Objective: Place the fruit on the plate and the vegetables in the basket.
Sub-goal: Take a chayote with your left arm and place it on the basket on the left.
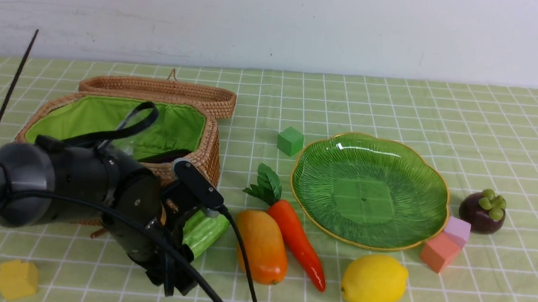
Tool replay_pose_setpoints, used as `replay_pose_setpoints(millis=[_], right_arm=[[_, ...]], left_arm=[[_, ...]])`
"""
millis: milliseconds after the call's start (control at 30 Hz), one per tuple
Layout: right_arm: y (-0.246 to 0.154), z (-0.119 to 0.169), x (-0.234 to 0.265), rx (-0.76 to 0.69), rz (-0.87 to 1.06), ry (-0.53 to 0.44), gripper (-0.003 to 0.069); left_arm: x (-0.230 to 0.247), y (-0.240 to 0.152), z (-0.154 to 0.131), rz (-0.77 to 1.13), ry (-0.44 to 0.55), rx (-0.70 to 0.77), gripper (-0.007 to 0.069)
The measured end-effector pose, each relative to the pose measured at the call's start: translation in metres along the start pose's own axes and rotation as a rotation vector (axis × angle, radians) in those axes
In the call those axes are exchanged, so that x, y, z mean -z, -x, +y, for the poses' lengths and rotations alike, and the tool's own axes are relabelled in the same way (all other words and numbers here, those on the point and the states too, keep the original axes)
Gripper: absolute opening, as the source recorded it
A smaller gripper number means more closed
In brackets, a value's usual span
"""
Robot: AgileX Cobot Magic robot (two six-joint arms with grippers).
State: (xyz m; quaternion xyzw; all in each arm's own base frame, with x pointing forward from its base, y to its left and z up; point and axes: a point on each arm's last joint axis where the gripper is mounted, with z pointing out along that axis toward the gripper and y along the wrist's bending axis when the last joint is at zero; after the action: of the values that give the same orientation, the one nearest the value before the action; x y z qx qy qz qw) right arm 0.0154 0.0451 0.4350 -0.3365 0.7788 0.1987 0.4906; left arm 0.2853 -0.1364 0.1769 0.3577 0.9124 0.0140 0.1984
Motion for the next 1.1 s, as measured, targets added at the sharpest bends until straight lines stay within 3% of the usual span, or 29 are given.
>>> replay_pose_setpoints(millis=[267, 500, 633, 767, 933, 1100], right_arm=[[0.000, 0.000, 0.000, 0.000, 0.000, 0.000, 0.0112], [0.006, -0.003, 0.000, 0.000, -0.067, -0.030, 0.0116], [0.016, -0.007, 0.002, 0.000, -0.174, -0.078, 0.0118], [0.024, -0.011, 0.004, 0.000, -0.265, -0.118, 0.0119], [0.028, -0.013, 0.005, 0.000, -0.318, -0.142, 0.0123], [0.028, -0.012, 0.005, -0.001, -0.313, -0.139, 0.0125]], left_arm=[[0.044, -0.005, -0.005, -0.017, -0.060, -0.016, 0.0358], [0.093, -0.007, -0.015, -0.151, -0.165, -0.035, 0.0358], [0.128, -0.001, -0.010, -0.317, -0.099, -0.038, 0.0358], [0.157, 0.013, 0.009, -0.479, 0.061, -0.081, 0.0358], [0.164, 0.021, 0.055, -0.490, 0.243, -0.053, 0.0358], [0.142, 0.021, 0.096, -0.416, 0.350, -0.030, 0.0358]])
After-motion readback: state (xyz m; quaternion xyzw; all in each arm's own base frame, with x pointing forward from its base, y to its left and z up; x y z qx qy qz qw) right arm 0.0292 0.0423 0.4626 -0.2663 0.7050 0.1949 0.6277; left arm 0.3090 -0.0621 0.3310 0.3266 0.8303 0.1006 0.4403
